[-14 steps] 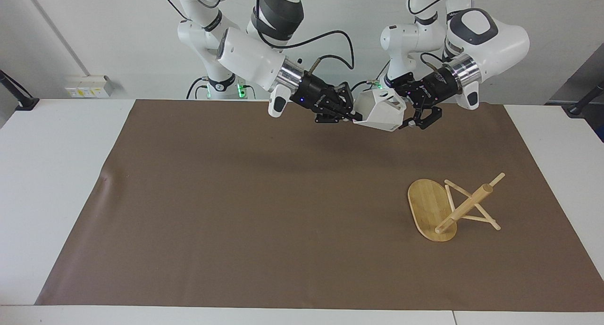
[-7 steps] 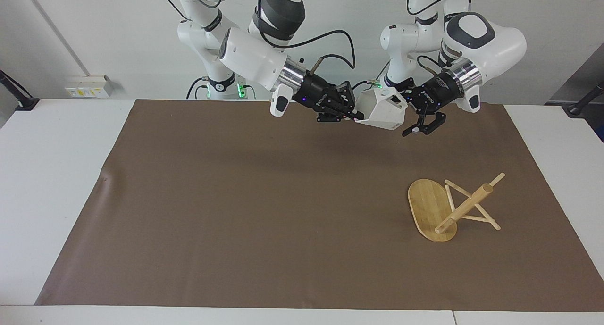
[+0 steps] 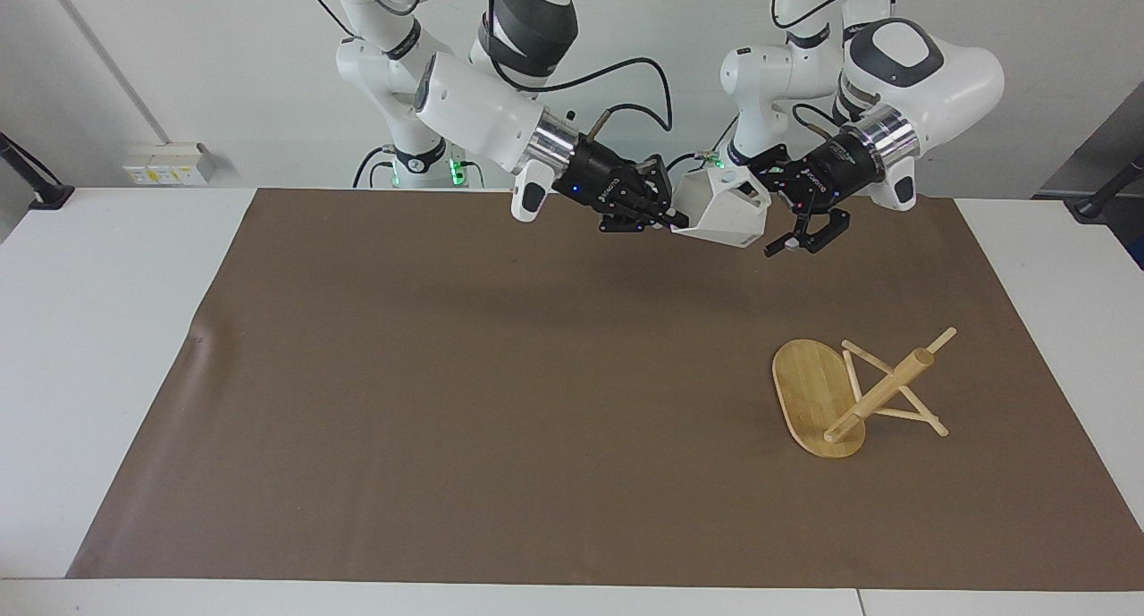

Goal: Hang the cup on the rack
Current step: 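Close the left gripper on the cup held by the right gripper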

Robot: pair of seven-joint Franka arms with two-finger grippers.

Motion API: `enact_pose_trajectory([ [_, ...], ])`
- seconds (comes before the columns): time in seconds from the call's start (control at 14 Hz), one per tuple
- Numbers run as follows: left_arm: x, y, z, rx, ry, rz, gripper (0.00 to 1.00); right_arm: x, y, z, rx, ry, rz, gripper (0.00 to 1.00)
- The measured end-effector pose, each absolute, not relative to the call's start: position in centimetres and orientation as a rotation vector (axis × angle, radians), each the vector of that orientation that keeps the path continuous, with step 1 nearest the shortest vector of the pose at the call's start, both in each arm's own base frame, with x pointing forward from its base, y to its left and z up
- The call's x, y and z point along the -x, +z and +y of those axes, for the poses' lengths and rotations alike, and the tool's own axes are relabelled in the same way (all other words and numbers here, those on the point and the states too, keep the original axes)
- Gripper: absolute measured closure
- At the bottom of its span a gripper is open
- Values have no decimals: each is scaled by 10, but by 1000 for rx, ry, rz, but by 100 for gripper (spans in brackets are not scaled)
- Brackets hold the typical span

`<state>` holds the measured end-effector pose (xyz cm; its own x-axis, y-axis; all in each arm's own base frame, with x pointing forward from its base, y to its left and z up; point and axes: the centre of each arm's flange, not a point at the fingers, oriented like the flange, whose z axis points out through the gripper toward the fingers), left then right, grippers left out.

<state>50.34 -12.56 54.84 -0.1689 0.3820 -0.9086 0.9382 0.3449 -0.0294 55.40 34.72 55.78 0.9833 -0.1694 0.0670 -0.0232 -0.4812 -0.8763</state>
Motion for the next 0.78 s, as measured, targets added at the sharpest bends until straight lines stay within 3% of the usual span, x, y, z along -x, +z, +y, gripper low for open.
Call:
enact_pose_trajectory([
  [0.28, -504, 546, -129, -1199, -794, 1719, 0, -554, 557, 348, 2070, -172, 135, 96],
  [0.57, -503, 545, -133, -1213, -796, 1712, 12, -555, 556, 346, 2072, -176, 138, 96],
  [0.71, -502, 544, -134, -1234, -798, 1701, 24, -557, 555, 343, 2078, -184, 135, 96],
  [0.78, -502, 544, -134, -1238, -795, 1696, 24, -557, 555, 343, 2079, -185, 133, 96],
])
